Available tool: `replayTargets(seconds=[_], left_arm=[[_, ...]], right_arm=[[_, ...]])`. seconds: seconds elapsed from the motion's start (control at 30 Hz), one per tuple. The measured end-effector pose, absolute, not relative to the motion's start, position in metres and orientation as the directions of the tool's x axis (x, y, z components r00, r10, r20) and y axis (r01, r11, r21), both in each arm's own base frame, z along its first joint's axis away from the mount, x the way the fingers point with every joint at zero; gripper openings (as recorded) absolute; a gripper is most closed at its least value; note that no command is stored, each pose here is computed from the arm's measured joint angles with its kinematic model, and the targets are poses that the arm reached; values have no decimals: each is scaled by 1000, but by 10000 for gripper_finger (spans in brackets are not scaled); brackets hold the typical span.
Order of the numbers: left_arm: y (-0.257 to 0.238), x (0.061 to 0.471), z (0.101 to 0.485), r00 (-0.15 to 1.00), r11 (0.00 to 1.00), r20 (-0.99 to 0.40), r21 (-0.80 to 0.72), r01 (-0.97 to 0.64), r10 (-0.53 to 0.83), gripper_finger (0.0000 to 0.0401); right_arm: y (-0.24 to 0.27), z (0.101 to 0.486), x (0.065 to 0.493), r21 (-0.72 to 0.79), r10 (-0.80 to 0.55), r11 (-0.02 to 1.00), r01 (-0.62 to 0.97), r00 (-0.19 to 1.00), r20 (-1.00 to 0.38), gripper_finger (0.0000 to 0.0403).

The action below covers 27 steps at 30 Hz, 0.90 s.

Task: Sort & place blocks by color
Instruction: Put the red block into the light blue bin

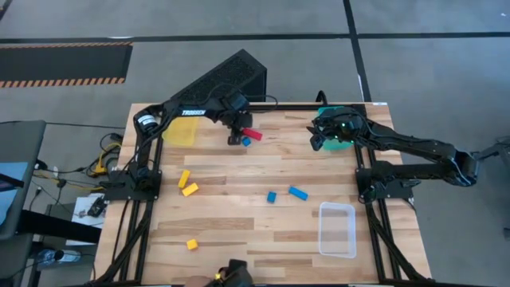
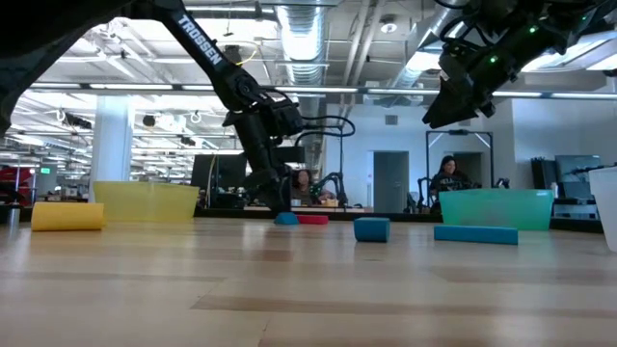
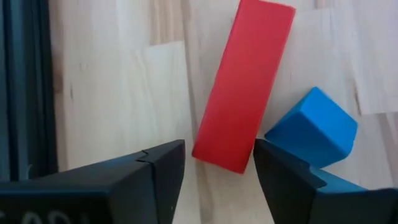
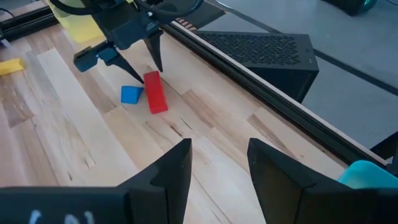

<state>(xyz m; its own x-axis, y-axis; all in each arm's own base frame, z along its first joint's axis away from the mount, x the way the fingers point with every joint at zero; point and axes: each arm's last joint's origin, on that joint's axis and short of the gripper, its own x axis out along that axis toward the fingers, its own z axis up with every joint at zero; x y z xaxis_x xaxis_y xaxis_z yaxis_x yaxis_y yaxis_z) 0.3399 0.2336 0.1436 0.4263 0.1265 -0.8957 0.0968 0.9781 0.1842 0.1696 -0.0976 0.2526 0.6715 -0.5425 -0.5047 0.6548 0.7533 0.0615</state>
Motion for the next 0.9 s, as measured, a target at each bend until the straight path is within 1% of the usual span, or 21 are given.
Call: replayTargets(seconds=[0.17,0.33,0.6,0.7,0.8,0.9], left_arm=[[230,346,145,454,966,-881,216,139,132,195],[229,351,146,482,945,-865,260,197,138,197],[233,347,134,456,962,-884,205,180,103,198],[236,345,133,457,974,-885,172,146,88,197],[237,344,132,463,980,-884,143,138,64,187],[236,344,131,461,984,-885,133,117,65,164]], right_arm=[[-98,252,169,58,-542,754,654,670,-507,180],[-98,252,169,58,-542,754,654,670,-507,178],[-97,252,169,62,-540,753,655,669,-510,180],[-97,252,169,64,-539,753,655,670,-510,179],[-97,252,169,65,-539,753,655,670,-510,177],[-97,252,169,65,-539,753,655,670,-510,176]])
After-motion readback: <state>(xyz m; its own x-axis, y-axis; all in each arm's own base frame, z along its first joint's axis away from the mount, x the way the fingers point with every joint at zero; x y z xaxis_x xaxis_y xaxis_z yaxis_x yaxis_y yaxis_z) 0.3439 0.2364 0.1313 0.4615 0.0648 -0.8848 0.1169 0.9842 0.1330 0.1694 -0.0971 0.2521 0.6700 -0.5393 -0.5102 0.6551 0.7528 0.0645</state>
